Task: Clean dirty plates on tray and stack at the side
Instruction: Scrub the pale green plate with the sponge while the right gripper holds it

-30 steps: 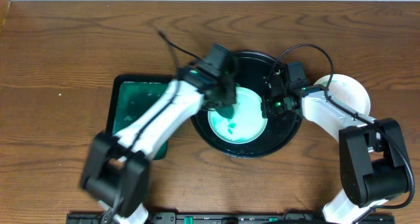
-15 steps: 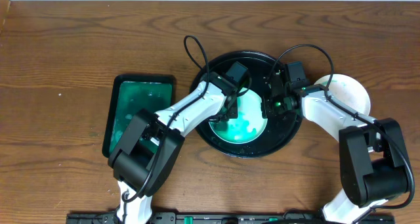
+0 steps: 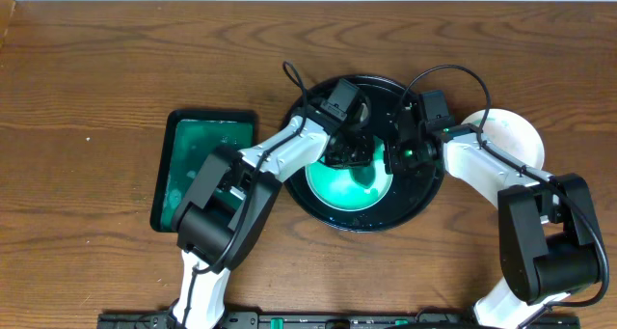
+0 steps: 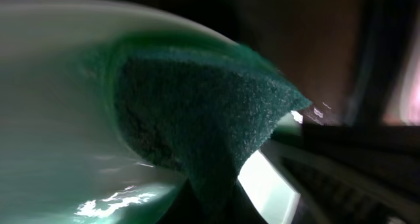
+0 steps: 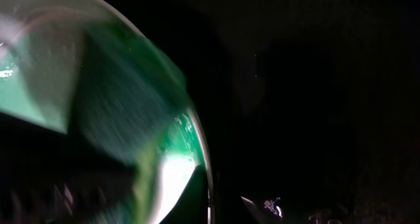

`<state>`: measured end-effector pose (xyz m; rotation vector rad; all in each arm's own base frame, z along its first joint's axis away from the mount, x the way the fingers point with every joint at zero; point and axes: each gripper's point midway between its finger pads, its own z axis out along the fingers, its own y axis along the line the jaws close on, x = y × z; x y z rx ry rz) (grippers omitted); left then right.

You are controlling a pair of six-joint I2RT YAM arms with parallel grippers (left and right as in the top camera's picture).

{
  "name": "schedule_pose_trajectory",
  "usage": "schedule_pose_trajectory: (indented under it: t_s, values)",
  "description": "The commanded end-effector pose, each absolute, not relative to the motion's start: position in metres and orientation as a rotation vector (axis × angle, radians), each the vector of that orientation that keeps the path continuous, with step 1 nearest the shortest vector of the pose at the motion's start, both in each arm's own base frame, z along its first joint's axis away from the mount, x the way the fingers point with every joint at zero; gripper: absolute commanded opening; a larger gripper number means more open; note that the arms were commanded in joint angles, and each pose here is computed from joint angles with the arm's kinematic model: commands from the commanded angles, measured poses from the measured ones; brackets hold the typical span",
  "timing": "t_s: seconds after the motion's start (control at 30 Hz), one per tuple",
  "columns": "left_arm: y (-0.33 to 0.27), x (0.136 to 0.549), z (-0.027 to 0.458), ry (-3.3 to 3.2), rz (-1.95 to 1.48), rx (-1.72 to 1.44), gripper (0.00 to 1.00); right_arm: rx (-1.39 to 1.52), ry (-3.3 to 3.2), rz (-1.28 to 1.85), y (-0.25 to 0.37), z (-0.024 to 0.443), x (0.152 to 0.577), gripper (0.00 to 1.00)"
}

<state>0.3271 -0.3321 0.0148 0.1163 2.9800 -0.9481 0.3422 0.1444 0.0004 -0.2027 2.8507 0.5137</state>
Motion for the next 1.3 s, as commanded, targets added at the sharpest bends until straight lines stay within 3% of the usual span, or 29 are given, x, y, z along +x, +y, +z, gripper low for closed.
schedule_pose_trajectory:
  t_s: [0.0, 0.13, 0.33, 0.67, 0.8, 1.1, 1.27]
  values:
    - [-0.359, 0.263, -0.006, 3.148, -1.166, 0.257, 0.07, -0.187, 2.968, 0.405, 0.132, -0.03, 0.318, 0.01]
    - [-0.336, 0.263, -0.019, 3.242, -0.96, 0.11, 0.07, -0.187, 2.968, 0.405, 0.132, -0.03, 0.318, 0.01]
    - [-0.258, 0.276, -0.035, 3.262, -0.272, -0.086, 0.07, -0.186, 2.969, 0.405, 0.132, -0.03, 0.318, 0.01]
    - [-0.16, 0.332, 0.006, 2.914, 0.362, -0.22, 0.07, -0.187, 2.968, 0.405, 0.132, -0.03, 0.318, 0.01]
    - [-0.171, 0.333, 0.001, 2.956, 0.258, -0.196, 0.07, -0.187, 2.967, 0.405, 0.132, -0.03, 0.319, 0.01]
    - [-0.315, 0.286, 0.008, 3.146, -0.867, 0.144, 0.07, -0.187, 2.967, 0.405, 0.132, -0.03, 0.318, 0.01]
    - [-0.325, 0.271, 0.011, 3.172, -0.912, 0.19, 0.07, -0.187, 2.968, 0.405, 0.132, -0.03, 0.318, 0.01]
